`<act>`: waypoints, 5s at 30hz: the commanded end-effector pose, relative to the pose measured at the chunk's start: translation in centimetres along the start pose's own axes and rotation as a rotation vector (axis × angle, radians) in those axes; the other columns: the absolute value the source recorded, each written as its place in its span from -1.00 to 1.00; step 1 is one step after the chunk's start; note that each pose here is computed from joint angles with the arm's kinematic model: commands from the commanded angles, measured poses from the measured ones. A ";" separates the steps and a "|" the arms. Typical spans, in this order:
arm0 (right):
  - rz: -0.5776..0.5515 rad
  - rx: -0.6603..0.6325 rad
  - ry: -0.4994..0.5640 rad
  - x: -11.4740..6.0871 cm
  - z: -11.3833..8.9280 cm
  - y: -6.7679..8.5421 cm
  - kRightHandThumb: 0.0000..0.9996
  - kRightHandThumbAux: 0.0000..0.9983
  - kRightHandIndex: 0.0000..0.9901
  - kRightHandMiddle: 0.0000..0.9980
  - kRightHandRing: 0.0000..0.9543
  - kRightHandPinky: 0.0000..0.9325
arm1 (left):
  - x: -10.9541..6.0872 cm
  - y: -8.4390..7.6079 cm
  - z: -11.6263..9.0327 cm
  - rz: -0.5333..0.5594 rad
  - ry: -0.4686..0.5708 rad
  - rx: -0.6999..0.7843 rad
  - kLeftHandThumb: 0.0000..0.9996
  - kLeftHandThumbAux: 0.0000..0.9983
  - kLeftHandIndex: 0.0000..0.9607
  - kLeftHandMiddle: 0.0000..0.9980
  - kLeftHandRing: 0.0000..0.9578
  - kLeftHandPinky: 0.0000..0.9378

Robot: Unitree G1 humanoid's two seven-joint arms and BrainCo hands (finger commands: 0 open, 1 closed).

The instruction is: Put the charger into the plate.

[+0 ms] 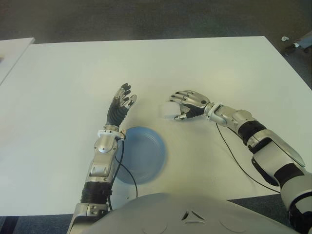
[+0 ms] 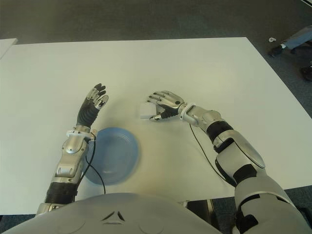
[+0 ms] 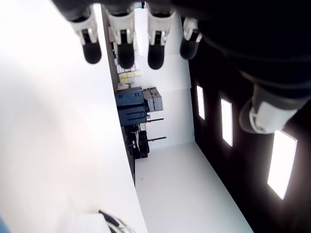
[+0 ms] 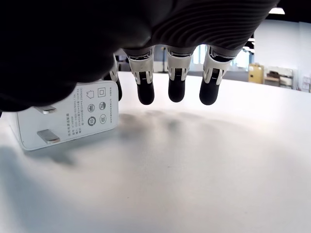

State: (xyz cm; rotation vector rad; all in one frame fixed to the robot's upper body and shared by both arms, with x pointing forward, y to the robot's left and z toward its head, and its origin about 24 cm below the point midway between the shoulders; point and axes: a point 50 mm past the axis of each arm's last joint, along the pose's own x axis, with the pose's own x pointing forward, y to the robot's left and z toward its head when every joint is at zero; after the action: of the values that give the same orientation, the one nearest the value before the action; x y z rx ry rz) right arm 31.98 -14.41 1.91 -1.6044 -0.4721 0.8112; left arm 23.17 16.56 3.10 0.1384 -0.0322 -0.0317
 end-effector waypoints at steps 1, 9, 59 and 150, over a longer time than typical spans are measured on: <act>0.052 0.004 -0.021 -0.6 0.5 1.5 -0.27 -0.80 -1.00 -1.00 -1.00 -1.00 | -0.3 0.1 -0.4 -0.012 0.026 0.001 -1.00 -0.12 -0.99 -0.77 -0.77 -0.77; 0.066 -0.015 -0.032 -0.9 0.7 2.0 -0.26 -0.80 -1.00 -1.00 -1.00 -1.00 | -0.3 0.0 -0.3 -0.011 0.024 -0.003 -1.00 -0.12 -0.99 -0.76 -0.76 -0.74; 0.016 -0.067 -0.054 -0.9 1.8 2.7 -0.25 -0.83 -1.00 -1.00 -1.00 -1.00 | -0.3 -0.2 -0.1 -0.010 0.012 -0.009 -1.00 -0.10 -0.99 -0.74 -0.74 -0.74; -0.024 0.032 0.033 -4.8 5.9 -4.0 -0.47 -0.76 -1.00 -1.00 -1.00 -1.00 | -0.4 -0.8 0.2 -0.007 0.004 0.000 -1.00 -0.02 -1.00 -0.75 -0.72 -0.67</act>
State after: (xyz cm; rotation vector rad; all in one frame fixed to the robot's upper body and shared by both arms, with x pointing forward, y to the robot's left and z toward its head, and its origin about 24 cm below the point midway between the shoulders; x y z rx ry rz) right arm 25.21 -12.85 6.90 -1.5794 -0.4724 0.7886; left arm 22.89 15.99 3.41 0.1329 -0.0439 -0.0382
